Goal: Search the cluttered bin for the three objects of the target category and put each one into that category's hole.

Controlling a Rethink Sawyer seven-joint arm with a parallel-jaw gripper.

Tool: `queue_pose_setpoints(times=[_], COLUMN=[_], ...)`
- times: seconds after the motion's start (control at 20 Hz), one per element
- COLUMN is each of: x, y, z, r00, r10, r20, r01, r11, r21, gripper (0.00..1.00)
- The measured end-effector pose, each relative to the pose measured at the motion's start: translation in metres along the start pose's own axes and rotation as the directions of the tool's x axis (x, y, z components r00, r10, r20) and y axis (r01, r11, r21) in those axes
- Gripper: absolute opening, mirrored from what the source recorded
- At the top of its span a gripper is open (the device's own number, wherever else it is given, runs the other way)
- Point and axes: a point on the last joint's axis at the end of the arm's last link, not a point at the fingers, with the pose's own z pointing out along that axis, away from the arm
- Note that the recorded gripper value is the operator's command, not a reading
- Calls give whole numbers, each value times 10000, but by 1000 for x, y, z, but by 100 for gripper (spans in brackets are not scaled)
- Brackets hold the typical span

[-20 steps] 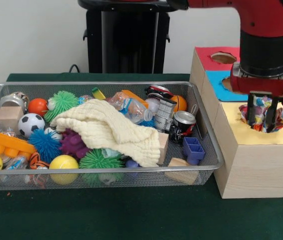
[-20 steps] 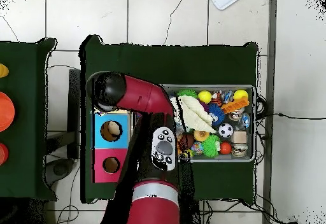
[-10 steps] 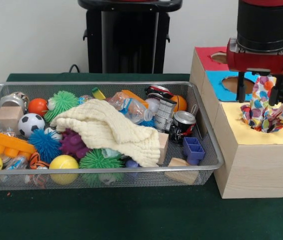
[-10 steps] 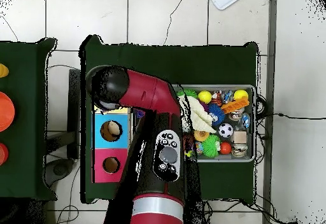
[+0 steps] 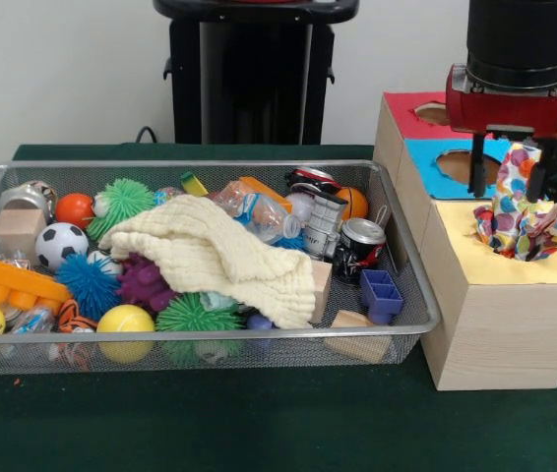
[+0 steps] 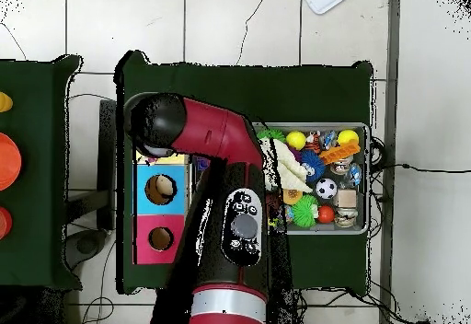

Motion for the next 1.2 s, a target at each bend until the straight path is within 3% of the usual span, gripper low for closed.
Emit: queue_pose_setpoints(times=[0.4,0.65,1.2], x=[5,14,15], y=[0,2,6], z=[-2,-9,-20], r00=[9993,9953,9936], r10=[-8,-35,30], r20=[-363,-964,-1130], r01=[8,39,-45], r11=[10000,10000,9999], r21=[18,42,-131], gripper=[0,0,0])
